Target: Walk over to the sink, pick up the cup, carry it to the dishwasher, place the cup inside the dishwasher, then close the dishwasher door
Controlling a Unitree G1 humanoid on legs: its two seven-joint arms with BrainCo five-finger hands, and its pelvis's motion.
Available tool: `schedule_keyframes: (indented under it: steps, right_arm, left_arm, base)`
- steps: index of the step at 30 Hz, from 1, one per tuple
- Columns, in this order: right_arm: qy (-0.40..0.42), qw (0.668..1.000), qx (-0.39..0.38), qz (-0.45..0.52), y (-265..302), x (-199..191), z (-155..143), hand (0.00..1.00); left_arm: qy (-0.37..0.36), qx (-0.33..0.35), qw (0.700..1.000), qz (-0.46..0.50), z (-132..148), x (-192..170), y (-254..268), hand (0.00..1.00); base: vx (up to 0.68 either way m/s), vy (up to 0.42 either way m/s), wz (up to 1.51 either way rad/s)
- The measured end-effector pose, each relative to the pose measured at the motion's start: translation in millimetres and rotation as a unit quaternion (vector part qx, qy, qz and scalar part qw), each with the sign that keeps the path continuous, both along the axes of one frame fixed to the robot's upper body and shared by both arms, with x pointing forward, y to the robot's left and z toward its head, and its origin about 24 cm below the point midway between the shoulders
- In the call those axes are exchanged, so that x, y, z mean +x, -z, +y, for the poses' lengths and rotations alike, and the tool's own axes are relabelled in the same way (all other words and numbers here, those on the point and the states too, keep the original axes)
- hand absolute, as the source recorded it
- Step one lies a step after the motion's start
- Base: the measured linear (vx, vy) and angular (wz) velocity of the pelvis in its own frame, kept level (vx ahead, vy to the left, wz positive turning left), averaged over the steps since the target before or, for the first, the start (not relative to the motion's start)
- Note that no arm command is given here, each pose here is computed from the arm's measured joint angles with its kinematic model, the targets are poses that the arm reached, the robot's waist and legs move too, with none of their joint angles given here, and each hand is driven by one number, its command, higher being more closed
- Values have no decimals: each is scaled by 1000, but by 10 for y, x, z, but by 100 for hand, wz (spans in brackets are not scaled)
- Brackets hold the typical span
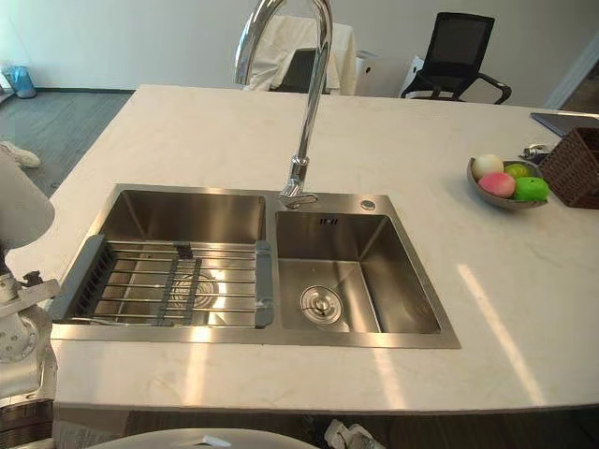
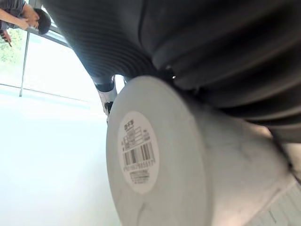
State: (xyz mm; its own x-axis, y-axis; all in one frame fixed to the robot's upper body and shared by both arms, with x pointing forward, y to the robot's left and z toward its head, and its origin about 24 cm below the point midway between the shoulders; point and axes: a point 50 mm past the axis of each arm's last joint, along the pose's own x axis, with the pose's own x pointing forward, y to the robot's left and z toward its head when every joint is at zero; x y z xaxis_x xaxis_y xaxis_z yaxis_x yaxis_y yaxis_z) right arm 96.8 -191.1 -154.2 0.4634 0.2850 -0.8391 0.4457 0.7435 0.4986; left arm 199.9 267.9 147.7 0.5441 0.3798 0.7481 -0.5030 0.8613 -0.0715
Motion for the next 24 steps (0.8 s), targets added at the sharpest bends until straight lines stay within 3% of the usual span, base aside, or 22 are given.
schedule_keyframes:
  steps: [2, 3, 9, 16, 20, 24]
  right_arm:
    - [6, 1000, 5, 7, 1, -18, -17, 0]
    - [60, 998, 3, 24, -5, -129, -208, 0]
    - [60, 998, 2, 22, -10, -128, -211, 0]
    - [88, 995, -36, 39, -19, -292, -279, 0]
    - [48, 997, -56, 32, -43, -238, -237, 0]
    - [138, 987, -77, 0, -43, -461, -290, 0]
  left_arm:
    - [-12, -9, 999, -33, -16, -84, -55, 100]
    - [-5, -28, 998, -63, -68, -222, -81, 100]
    - [0, -45, 997, -68, -93, -222, -63, 100]
    - [82, -122, 987, -65, -444, -115, 39, 100]
    - [138, -158, 978, 2, -634, -69, 173, 100]
    - [151, -178, 972, -29, -549, -186, 54, 100]
  base:
    - [-34, -29, 18]
    - [0, 0, 0]
    - [8, 1, -14]
    - [59, -26, 19]
    - [104, -69, 97]
    - [-56, -69, 162]
